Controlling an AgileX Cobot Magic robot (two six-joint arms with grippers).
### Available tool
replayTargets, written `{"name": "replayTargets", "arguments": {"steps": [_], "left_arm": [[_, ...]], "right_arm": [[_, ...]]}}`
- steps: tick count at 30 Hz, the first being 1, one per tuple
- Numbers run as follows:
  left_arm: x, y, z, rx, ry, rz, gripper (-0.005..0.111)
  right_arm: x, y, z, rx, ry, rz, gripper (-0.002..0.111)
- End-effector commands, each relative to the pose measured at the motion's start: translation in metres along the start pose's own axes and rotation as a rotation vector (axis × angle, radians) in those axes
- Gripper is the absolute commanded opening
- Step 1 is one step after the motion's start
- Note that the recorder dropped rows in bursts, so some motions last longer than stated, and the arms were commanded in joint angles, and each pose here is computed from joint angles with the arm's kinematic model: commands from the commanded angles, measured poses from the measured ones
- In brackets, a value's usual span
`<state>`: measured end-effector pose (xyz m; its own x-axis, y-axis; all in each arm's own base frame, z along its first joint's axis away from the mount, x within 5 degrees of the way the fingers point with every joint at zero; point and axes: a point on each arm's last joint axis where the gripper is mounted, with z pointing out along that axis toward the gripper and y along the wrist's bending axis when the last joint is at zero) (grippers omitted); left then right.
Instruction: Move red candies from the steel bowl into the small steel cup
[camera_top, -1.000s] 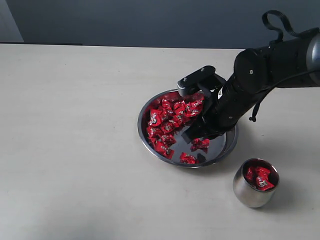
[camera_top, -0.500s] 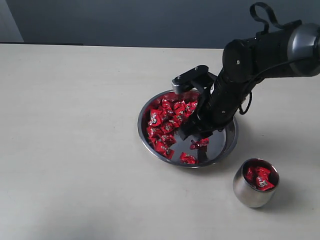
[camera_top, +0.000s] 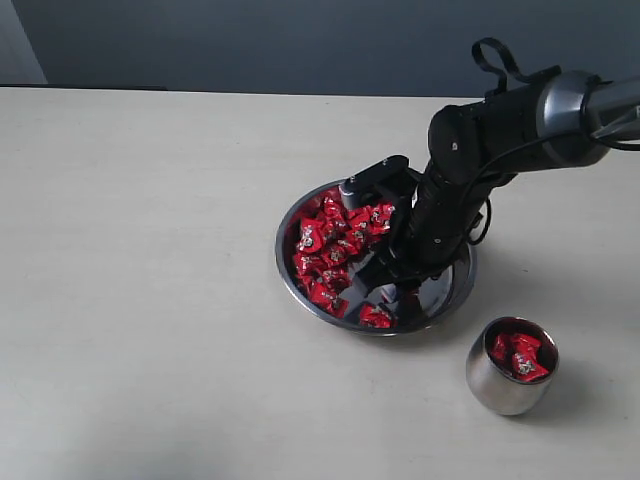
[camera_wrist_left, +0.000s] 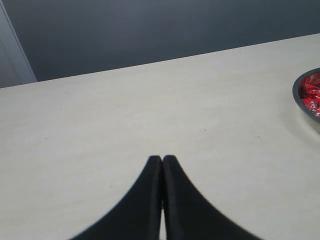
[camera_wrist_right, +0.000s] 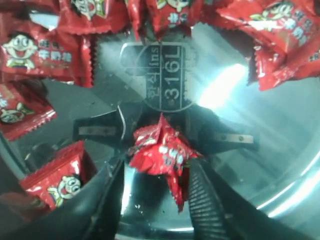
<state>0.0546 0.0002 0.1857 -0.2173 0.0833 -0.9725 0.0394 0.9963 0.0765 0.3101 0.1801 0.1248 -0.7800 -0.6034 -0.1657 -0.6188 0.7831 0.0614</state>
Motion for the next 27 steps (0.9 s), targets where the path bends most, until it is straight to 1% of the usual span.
{"name": "replayTargets", "arguments": {"steps": [1, 5, 8, 19, 23, 27], "left_arm": [[-0.001, 0.000, 0.000, 0.008, -0.011, -0.002, 0.000], [-0.001, 0.000, 0.000, 0.008, -0.011, -0.002, 0.000], [-0.001, 0.000, 0.000, 0.008, -0.011, -0.002, 0.000], [-0.001, 0.000, 0.000, 0.008, -0.011, -0.002, 0.000], [-0.001, 0.000, 0.000, 0.008, -0.011, -0.002, 0.000], [-0.001, 0.000, 0.000, 0.008, -0.011, -0.002, 0.000]], "right_arm": [[-0.001, -0.003, 0.003, 0.007, -0.005, 0.001, 0.031], [-0.002, -0.003, 0.003, 0.009, -0.011, 0.001, 0.012], [-0.004, -0.003, 0.002, 0.010, -0.017, 0.000, 0.005], [-0.006, -0.002, -0.013, 0.009, -0.035, 0.006, 0.005], [-0.005, 0.000, -0.030, 0.007, -0.049, 0.029, 0.005], [0.000, 0.004, -0.057, 0.009, -0.086, 0.036, 0.005]]}}
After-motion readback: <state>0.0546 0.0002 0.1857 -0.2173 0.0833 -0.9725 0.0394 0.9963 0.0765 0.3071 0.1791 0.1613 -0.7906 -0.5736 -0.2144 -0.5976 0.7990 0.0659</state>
